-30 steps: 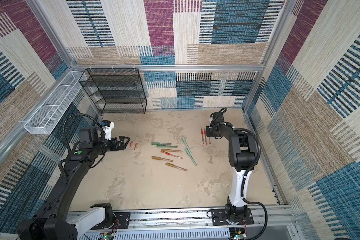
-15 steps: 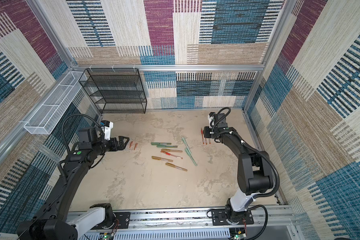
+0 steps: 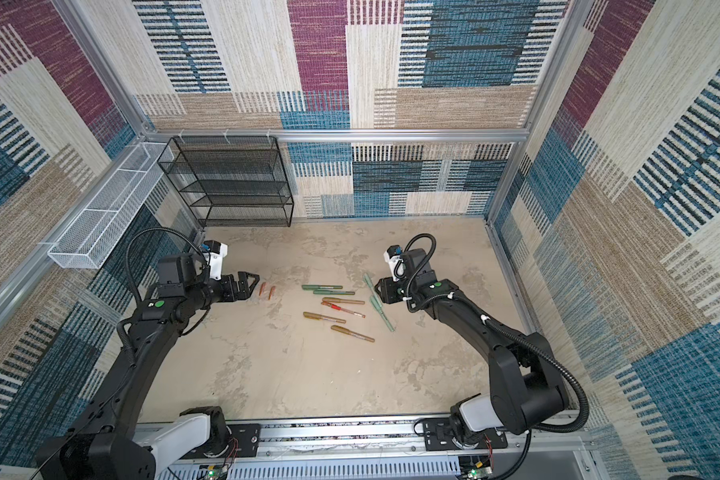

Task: Open the pen caps
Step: 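Move the right gripper over a fourth capped red gel pen in the pile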

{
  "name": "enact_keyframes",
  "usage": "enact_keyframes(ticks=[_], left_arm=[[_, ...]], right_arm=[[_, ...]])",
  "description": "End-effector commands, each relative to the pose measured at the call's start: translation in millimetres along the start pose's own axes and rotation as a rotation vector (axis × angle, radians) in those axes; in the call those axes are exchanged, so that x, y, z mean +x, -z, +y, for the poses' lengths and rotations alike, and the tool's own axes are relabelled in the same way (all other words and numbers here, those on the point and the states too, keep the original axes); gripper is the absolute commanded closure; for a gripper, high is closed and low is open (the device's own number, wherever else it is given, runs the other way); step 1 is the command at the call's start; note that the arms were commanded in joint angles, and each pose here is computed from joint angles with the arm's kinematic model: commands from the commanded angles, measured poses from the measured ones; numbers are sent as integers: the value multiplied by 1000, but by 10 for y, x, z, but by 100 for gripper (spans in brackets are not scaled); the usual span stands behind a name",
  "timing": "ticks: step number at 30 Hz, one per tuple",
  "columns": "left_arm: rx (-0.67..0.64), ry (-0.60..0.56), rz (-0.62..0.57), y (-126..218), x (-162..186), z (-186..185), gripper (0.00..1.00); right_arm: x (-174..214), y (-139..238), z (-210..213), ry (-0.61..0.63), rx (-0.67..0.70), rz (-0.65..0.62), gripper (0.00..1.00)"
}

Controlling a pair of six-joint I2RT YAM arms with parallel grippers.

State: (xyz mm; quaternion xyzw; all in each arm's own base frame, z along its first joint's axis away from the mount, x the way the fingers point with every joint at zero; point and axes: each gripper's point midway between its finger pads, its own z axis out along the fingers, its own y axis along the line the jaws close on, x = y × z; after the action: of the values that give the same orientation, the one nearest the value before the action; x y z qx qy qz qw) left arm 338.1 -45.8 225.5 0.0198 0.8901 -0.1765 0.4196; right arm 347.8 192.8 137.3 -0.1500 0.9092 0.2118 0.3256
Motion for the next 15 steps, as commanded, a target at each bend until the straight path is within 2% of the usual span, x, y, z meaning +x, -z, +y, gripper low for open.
enact_keyframes(ticks=[1,6,10,15], left_arm=[[22,9,-18,8,-67,-41,1],[22,3,-21,-3,-53,-32,1],[29,10,-19,24,-76,-57,1],[15,5,-22,16,-60,-28,1]], right_arm=[[55,-134,206,20,-41,19,50],[253,-419,489,109,-55,129,54],[427,-659,576,146,-37,227,55],[472,-877,576,188,-10,274,55]])
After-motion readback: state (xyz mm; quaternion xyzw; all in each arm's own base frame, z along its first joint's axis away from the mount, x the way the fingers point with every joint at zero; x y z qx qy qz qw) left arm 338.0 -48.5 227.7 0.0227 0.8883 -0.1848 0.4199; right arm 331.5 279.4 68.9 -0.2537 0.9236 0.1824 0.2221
